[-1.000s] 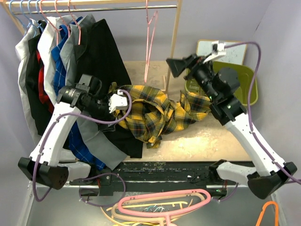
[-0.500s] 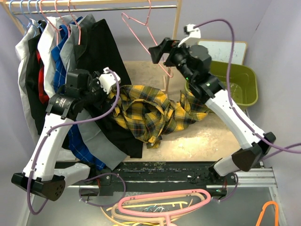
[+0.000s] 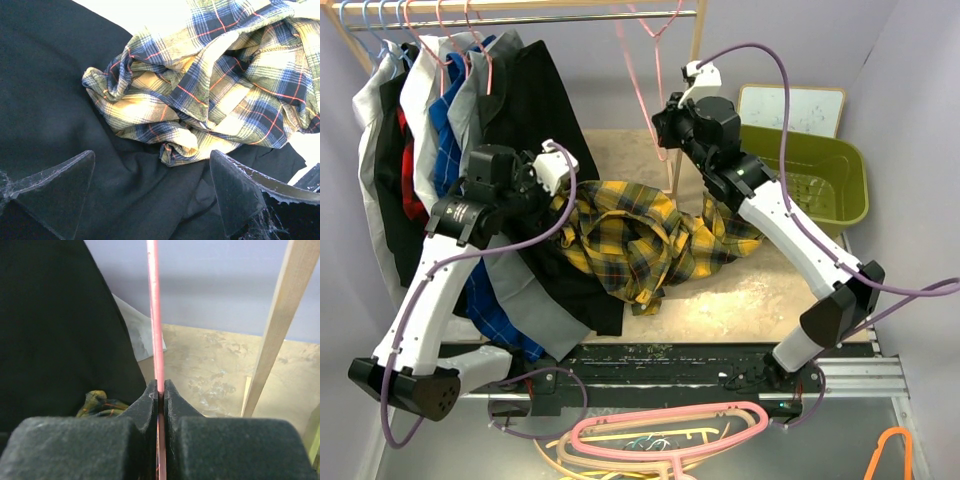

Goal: Place the shirt on the hanger

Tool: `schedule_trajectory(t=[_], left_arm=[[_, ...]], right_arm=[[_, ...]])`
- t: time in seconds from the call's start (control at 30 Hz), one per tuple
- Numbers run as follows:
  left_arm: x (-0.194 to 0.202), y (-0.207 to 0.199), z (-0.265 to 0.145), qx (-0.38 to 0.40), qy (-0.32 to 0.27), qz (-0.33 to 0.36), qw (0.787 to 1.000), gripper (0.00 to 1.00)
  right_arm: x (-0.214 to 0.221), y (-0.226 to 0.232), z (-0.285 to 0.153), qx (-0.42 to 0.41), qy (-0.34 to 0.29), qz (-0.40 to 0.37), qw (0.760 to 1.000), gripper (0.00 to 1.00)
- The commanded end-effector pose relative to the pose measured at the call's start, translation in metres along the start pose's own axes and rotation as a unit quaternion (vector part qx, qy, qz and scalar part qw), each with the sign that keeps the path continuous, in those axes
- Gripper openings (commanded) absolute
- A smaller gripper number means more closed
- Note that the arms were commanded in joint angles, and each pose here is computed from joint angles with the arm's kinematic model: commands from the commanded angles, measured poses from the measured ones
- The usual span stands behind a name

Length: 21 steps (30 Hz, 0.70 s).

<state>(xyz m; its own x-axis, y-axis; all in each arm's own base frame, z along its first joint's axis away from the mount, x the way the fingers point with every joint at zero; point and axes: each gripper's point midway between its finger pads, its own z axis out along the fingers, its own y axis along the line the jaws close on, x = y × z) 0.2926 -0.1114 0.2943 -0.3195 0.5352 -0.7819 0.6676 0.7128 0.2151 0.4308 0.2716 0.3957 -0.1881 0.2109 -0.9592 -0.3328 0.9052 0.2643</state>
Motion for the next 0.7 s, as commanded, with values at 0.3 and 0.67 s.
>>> schedule_trajectory(t=[0.3, 0.67], left_arm=[[-0.005, 0.025, 0.025, -0.047, 0.002, -0.088, 0.995, 0.99], [-0.018, -0.028, 0.056, 0.051, 0.036, 0.037, 0.997, 0.99]], right_arm=[[-0.102, 0.045, -0.076, -0.127, -0.114, -0.057, 0.984, 0.0], [-0.033, 0.013, -0.144, -0.127, -0.029, -0.065, 0.989, 0.0]])
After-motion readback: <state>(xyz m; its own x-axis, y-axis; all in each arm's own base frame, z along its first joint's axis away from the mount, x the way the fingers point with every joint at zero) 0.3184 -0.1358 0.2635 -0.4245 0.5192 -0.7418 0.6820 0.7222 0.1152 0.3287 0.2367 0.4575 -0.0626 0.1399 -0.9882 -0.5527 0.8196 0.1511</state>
